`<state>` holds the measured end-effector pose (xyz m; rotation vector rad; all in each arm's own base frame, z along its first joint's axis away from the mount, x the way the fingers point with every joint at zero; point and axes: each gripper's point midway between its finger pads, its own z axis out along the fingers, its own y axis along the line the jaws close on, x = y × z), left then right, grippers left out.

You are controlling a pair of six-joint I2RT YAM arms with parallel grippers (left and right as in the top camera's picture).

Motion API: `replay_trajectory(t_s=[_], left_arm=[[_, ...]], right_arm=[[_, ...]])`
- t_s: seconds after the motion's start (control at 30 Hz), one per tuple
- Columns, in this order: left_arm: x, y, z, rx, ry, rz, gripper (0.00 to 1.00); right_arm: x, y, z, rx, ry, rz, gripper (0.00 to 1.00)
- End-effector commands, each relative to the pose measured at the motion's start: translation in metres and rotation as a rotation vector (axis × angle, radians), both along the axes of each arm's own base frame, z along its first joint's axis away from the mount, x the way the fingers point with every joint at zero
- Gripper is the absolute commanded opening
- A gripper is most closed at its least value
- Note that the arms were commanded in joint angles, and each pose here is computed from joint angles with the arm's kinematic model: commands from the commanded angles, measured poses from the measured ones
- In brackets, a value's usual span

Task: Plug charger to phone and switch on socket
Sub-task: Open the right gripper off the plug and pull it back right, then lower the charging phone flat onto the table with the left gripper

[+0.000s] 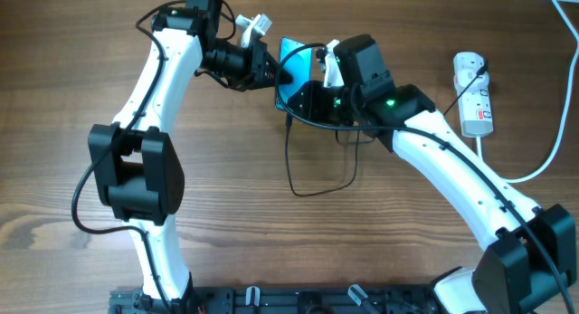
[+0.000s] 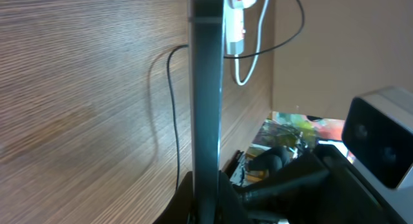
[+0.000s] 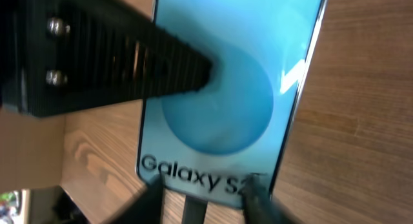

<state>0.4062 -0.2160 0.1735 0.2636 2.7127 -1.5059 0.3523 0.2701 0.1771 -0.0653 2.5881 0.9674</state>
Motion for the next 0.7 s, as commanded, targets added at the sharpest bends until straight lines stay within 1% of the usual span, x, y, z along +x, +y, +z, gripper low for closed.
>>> replay_trajectory(t_s=[0.0, 0.03, 0.1, 0.2, 0.27, 0.37, 0.4, 0.5, 0.67], left_arm=[[0.0, 0.007, 0.005, 0.048, -0.045, 0.003, 0.04], [-0.001, 0.007, 0.005, 0.047, -0.042, 0.003, 0.04], [-0.004, 0.004, 0.008, 0.023, -0.061, -0.023, 0.04], [-0.022, -0.007, 0.03, -0.143, -0.14, -0.14, 0.04], [-0.033, -0.009, 0.04, -0.214, -0.207, -0.208, 0.04], [-0.045, -0.009, 0.045, -0.259, -0.271, -0.267, 0.04], [-0.049, -0.01, 0.05, -0.294, -0.305, -0.29, 0.04], [-0.057, -0.011, 0.059, -0.353, -0.376, -0.328, 0.04], [-0.059, -0.011, 0.059, -0.363, -0.447, -0.361, 0.04]], right_arm=[[-0.008, -0.001, 0.024, 0.034, -0.015, 0.016, 0.8], [-0.009, -0.005, 0.025, 0.034, -0.008, 0.005, 1.0], [-0.009, -0.017, 0.027, 0.035, 0.023, -0.04, 1.0], [-0.003, -0.044, 0.027, 0.022, 0.053, -0.106, 1.0], [0.002, -0.072, 0.021, 0.002, 0.092, -0.172, 1.0], [0.006, -0.11, 0.012, -0.026, 0.155, -0.258, 1.0], [0.006, -0.121, 0.009, -0.039, 0.16, -0.269, 1.0], [0.005, -0.148, 0.003, -0.084, 0.159, -0.267, 1.0], [-0.004, -0.159, -0.005, -0.131, 0.17, -0.216, 1.0]])
